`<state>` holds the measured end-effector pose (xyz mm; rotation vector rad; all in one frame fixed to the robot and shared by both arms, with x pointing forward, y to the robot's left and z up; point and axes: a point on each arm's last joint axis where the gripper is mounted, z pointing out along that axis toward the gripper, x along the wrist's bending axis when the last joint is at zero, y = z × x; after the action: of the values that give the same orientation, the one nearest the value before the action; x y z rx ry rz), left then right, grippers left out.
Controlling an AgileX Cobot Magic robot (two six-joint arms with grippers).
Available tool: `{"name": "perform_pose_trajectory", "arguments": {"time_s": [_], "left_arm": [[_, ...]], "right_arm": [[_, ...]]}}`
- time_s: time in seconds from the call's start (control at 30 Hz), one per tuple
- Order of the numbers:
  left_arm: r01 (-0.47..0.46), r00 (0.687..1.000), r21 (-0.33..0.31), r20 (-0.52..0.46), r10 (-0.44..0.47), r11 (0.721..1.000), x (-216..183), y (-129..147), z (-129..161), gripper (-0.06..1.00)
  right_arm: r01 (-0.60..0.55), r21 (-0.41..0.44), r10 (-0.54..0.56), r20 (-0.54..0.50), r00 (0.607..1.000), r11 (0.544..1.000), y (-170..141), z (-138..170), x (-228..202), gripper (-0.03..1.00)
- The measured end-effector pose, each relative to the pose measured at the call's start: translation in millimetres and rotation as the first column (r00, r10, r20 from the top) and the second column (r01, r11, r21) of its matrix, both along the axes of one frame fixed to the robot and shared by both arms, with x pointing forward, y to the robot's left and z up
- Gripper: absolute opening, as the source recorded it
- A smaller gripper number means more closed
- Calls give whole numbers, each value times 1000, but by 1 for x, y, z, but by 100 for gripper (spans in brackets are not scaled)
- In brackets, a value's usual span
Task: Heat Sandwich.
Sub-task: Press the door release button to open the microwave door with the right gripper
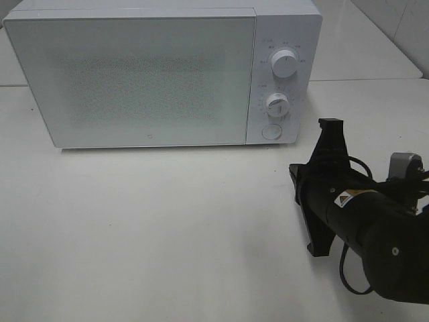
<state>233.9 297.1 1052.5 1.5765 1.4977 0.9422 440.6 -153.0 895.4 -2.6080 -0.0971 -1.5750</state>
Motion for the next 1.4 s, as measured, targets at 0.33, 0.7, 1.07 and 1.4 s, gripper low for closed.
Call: {"name": "perform_pose_trajectory", "arguments": {"time_s": [0.33, 0.7, 1.07, 1.4], "left_arm": [[0, 1000, 0, 0, 0, 1000, 0, 0, 0, 99], [0, 1000, 0, 0, 0, 1000, 0, 0, 0, 99], [0, 1000, 0, 0, 0, 1000, 0, 0, 0, 99], [0, 1000, 0, 0, 0, 1000, 0, 0, 0, 99]], "right_arm": [[-24, -7, 24, -18, 1000, 1000, 6, -5, 32, 1], [-11, -24, 11, 0, 1000, 1000, -2, 4, 67, 1], [-48, -50, 46, -39, 998, 998, 10, -19, 96, 1], [-39, -45, 37, -38, 999, 998, 18, -31, 117, 1]]}}
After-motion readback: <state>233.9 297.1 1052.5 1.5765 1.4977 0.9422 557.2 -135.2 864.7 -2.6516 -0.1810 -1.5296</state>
